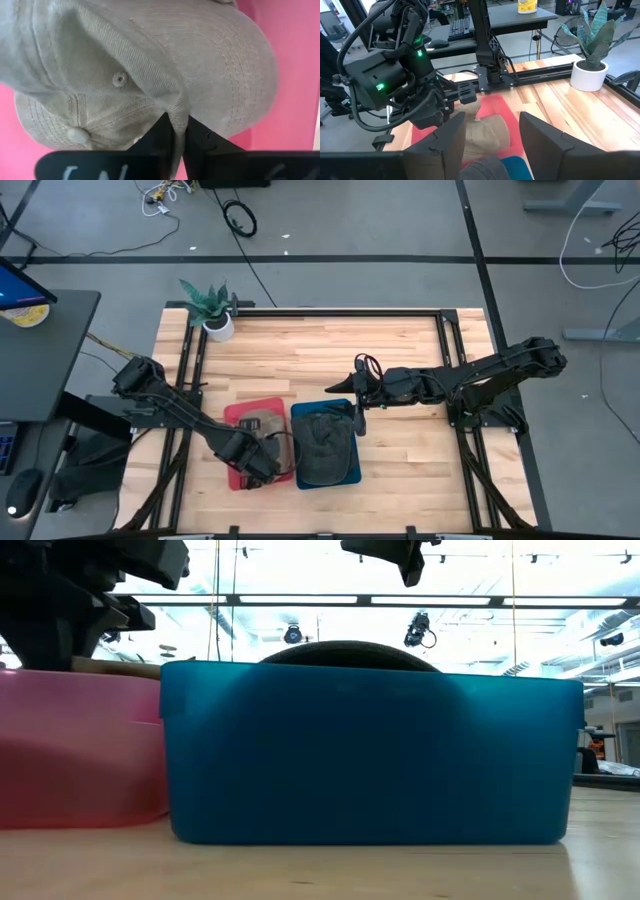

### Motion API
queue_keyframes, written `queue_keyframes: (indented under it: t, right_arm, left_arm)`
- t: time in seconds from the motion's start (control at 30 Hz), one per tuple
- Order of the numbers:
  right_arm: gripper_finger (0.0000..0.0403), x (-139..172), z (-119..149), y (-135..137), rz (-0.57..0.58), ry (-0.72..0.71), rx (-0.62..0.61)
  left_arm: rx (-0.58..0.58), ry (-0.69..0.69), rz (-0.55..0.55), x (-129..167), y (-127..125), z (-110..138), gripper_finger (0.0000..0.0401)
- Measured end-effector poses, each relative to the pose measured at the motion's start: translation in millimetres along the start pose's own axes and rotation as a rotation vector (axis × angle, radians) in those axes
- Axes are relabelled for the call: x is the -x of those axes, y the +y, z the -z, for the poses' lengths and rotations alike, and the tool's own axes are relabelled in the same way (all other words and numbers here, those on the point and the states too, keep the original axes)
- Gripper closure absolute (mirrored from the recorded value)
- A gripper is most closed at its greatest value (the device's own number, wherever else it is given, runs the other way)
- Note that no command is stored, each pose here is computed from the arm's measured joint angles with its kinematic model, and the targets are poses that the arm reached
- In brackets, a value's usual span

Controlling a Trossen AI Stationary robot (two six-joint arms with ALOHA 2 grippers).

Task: Pick & Place hat
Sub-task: Put the brown cap into the red bin

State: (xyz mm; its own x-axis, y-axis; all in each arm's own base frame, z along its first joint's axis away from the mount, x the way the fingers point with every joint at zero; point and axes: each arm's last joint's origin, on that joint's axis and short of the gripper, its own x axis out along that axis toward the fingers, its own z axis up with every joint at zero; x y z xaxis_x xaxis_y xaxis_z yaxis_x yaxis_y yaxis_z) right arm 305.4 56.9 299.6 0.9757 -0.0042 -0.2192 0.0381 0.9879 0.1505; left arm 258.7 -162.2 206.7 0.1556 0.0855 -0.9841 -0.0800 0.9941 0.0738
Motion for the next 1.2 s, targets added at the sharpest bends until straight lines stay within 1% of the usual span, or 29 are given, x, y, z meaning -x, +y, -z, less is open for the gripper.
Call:
queue_keyframes:
  t: [0.13, 0.43, 0.7, 0.87, 1.03, 1.2]
  right_arm:
    - [0.0214, 0.0, 0.0, 0.0, 0.0, 0.0, 0.0]
    - [0.0214, 0.0, 0.1, 0.0, 0.0, 0.001, 0.001]
    - [0.0214, 0.0, 0.1, 0.0, 0.0, 0.001, 0.004]
    - [0.0214, 0.0, 0.1, 0.0, 0.0, 0.001, 0.004]
    - [0.0214, 0.0, 0.1, 0.0, 0.0, 0.001, 0.004]
    - [0.0214, 0.0, 0.0, 0.0, 0.0, 0.0, 0.004]
  left_arm:
    - [0.011, -0.004, -0.007, 0.1, 0.5, -0.2, 0.0356]
    - [0.09, 0.005, 0.0, 0.1, 0.2, 0.5, 0.0333]
    - [0.095, 0.015, 0.012, 0.5, -2.6, 2.6, 0.028]
    - [0.095, 0.038, 0.044, 0.4, -4.0, 3.2, 0.0257]
    - [0.094, 0.063, 0.066, 2.9, -4.5, 3.0, 0.0246]
    - [0.096, 0.029, 0.085, 16.4, -7.7, -4.5, 0.0247]
